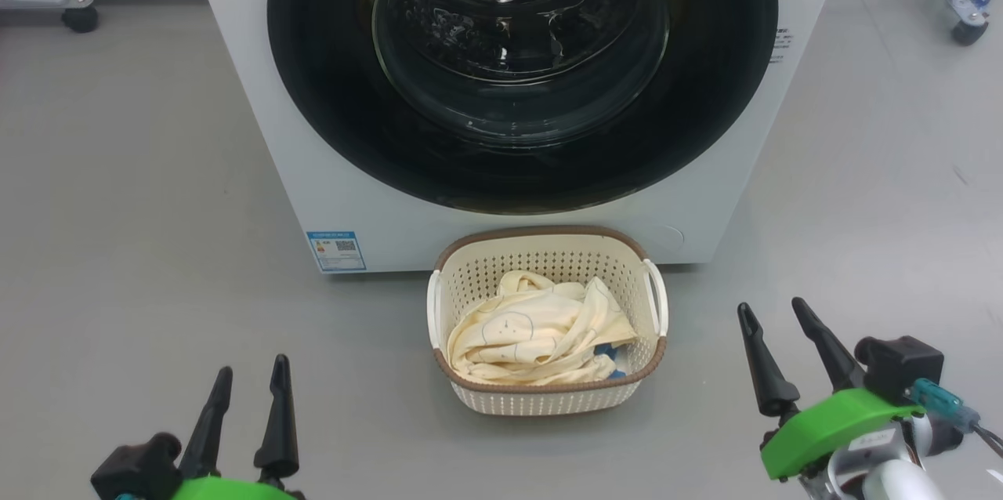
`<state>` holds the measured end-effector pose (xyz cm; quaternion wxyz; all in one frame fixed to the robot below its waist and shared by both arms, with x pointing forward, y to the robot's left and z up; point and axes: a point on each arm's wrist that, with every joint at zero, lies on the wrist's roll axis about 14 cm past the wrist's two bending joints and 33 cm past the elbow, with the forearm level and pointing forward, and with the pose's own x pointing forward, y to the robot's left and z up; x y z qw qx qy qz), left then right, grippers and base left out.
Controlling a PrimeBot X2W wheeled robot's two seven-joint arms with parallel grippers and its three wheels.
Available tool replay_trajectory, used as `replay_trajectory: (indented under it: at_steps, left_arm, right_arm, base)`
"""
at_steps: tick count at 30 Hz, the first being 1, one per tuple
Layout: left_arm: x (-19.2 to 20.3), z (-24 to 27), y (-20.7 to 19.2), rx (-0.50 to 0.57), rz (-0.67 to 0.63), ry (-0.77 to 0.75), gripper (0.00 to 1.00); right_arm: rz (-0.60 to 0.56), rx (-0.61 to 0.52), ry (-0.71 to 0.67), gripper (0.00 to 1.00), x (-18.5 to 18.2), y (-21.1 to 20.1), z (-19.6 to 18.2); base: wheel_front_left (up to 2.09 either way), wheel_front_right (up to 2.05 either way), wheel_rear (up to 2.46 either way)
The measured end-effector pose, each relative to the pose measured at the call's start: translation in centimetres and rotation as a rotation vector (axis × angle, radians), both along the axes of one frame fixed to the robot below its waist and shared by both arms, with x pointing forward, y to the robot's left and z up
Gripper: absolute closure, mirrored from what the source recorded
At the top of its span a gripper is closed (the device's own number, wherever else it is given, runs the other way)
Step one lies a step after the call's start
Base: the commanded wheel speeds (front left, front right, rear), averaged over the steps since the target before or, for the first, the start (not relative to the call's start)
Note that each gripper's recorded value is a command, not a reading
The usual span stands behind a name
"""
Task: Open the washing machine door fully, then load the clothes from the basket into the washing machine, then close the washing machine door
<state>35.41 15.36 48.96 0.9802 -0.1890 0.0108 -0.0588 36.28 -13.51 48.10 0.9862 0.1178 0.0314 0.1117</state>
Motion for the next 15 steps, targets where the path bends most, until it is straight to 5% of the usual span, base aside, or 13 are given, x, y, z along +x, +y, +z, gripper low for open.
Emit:
replay_trajectory:
  at_steps: [15]
  left_arm:
    - [-0.29, 0.77, -0.62, 0.174, -0.043, -0.065, 0.00]
  right_arm:
    - [0.003, -0.111, -0.066, 0.00, -0.16, -0.07, 0.65]
  base:
    - [0.00, 0.00, 0.00]
